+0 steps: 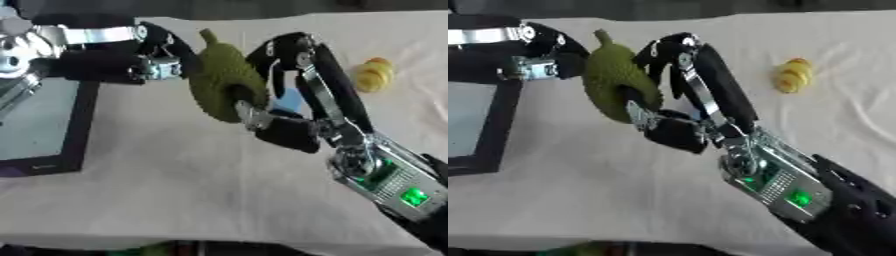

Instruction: Pick up the objects with one hand, pass them to the other hand, and then place them into the box on the other side of the table.

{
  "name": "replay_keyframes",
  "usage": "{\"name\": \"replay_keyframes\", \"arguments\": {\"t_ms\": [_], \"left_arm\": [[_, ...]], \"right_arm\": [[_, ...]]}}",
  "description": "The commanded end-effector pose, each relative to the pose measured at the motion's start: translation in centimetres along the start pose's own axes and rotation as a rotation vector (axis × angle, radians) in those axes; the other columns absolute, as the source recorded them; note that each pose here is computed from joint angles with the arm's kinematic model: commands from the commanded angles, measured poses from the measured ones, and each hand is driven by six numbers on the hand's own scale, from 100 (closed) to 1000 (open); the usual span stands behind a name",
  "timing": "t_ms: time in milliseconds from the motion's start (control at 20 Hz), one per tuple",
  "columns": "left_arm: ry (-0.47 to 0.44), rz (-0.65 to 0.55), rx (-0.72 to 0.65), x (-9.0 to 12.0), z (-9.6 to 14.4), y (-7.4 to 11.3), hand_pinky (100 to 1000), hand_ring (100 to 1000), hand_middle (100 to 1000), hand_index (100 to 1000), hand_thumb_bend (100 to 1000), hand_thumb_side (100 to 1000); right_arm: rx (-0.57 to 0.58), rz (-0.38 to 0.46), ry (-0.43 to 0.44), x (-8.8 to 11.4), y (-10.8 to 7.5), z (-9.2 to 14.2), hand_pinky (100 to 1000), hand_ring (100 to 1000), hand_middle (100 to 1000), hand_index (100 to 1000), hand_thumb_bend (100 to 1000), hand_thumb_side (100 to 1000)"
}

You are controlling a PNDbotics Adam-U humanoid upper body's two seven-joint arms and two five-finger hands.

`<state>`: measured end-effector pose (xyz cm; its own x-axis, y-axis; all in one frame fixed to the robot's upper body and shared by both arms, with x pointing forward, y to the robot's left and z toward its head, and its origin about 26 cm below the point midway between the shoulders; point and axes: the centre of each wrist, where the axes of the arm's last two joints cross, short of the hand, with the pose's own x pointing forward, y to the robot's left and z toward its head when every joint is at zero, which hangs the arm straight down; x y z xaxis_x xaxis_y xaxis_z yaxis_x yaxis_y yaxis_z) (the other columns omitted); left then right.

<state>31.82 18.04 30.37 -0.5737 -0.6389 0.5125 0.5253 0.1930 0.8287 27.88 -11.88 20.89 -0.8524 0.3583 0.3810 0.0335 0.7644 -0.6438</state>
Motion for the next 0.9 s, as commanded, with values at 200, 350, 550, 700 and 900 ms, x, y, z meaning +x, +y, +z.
{"name": "replay_keyframes", "arguments": {"t_ms": [200,350,550,700,900], "left_arm": [[-0.008,-0.037,0.016,-0.1,0.4,0.9,859,842,782,856,208,449],[0.003,-0.055,0.022,-0.1,0.2,0.8,870,855,786,871,244,410],[0.026,-0.093,0.052,0.0,-0.1,0.6,877,864,788,886,310,407],[0.033,-0.115,0.089,0.3,-0.3,0.4,874,862,785,885,304,395],[0.028,-0.104,0.125,0.4,-0.6,0.2,878,864,784,881,296,390]], "right_arm": [[-0.014,-0.018,-0.034,0.7,-0.4,-0.7,209,467,319,450,100,100],[-0.015,-0.023,-0.035,0.8,-0.4,-0.8,209,466,318,450,100,100],[-0.026,-0.022,-0.026,0.8,-0.5,-0.9,190,457,308,441,100,100],[-0.033,-0.018,-0.019,0.8,-0.4,-0.9,185,455,305,439,100,100],[-0.035,-0.019,-0.024,1.0,-0.3,-1.1,184,453,304,437,100,100]]}}
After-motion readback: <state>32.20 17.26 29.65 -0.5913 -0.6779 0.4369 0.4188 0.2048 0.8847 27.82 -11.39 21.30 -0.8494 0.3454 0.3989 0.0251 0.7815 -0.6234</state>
